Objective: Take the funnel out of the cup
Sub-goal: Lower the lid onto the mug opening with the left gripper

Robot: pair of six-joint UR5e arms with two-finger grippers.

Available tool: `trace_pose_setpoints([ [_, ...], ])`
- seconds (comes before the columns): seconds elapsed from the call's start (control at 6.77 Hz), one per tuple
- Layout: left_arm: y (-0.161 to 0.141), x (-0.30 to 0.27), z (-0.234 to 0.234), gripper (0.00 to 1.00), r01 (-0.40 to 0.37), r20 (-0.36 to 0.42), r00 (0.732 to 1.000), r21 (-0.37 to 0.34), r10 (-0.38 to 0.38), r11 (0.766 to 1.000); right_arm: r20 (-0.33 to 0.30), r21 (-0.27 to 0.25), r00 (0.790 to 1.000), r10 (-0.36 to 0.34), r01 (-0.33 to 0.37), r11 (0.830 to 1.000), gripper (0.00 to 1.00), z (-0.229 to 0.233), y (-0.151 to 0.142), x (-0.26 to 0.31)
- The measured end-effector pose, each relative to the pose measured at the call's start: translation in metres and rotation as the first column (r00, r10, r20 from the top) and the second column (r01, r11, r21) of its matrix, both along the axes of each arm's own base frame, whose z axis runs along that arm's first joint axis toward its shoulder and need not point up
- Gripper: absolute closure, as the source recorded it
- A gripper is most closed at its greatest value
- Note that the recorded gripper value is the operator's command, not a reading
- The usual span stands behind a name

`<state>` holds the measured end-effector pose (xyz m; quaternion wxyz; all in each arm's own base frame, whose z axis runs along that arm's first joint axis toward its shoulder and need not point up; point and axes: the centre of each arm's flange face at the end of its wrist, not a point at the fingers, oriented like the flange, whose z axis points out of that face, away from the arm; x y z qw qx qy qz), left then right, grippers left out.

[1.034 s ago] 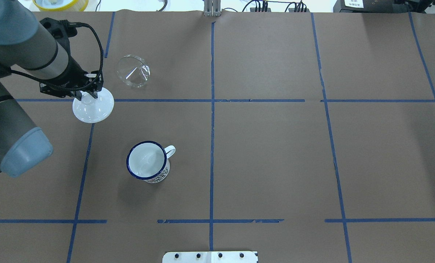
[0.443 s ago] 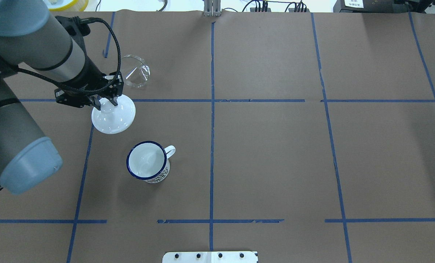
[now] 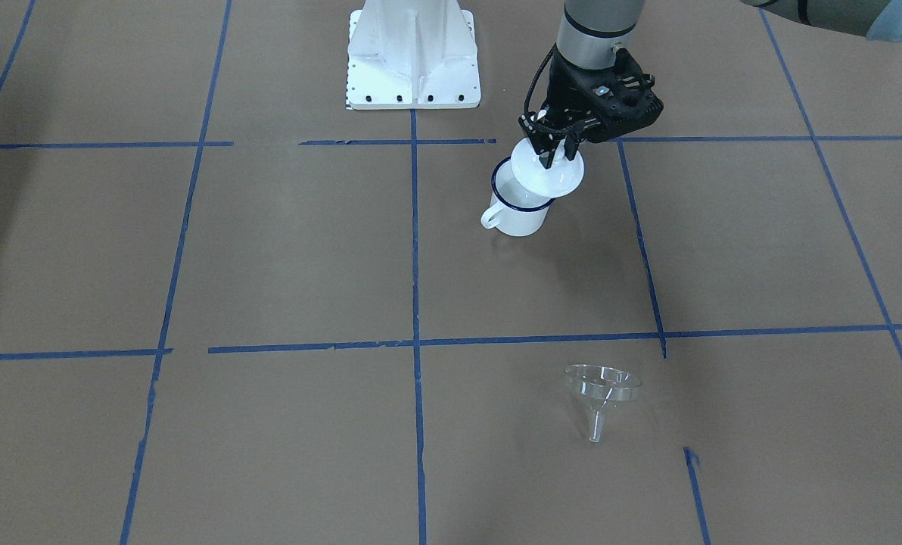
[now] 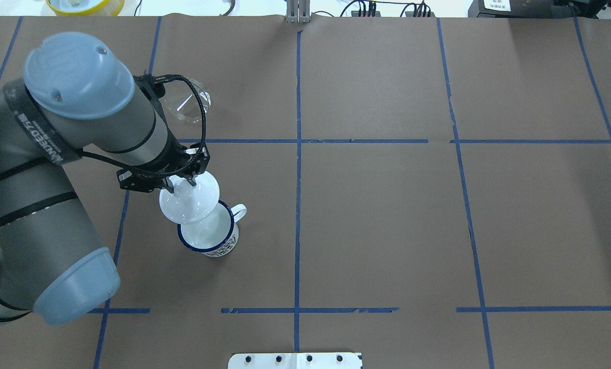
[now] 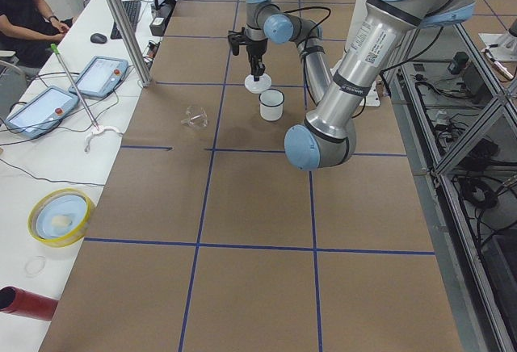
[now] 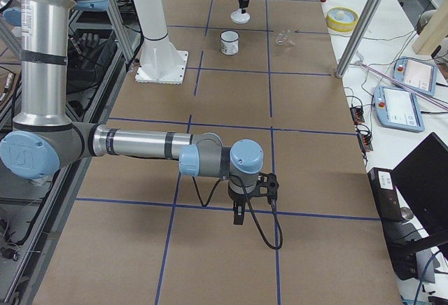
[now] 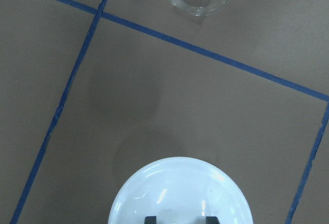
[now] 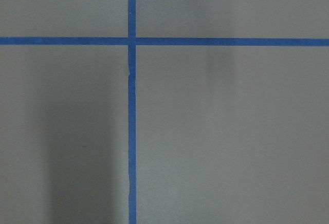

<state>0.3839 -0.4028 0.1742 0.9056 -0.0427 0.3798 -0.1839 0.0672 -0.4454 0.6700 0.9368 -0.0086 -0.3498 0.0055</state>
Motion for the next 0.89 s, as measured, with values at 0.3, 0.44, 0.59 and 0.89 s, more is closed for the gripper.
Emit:
trace_pose_setpoints([
  [0.3, 0.007, 0.022, 0.001, 1.00, -0.006, -0.011, 1.000, 0.005, 0.006, 1.000, 0.000, 0.000, 1.000, 0.000, 0.000, 1.000, 0.00, 0.000, 0.000, 0.000],
  [0.44, 0.005, 0.029, 0.004, 1.00, -0.008, -0.016, 1.000, 0.011, 0.008, 1.000, 0.000, 0.000, 1.000, 0.000, 0.000, 1.000, 0.00, 0.000, 0.000, 0.000],
  [0.59, 0.002, 0.033, 0.008, 1.00, -0.009, -0.013, 1.000, 0.014, 0.009, 1.000, 0.000, 0.000, 1.000, 0.000, 0.000, 1.000, 0.00, 0.000, 0.000, 0.000],
  [0.89, -0.002, 0.038, 0.016, 1.00, -0.012, -0.001, 1.000, 0.015, 0.012, 1.000, 0.000, 0.000, 1.000, 0.000, 0.000, 1.000, 0.00, 0.000, 0.000, 0.000],
])
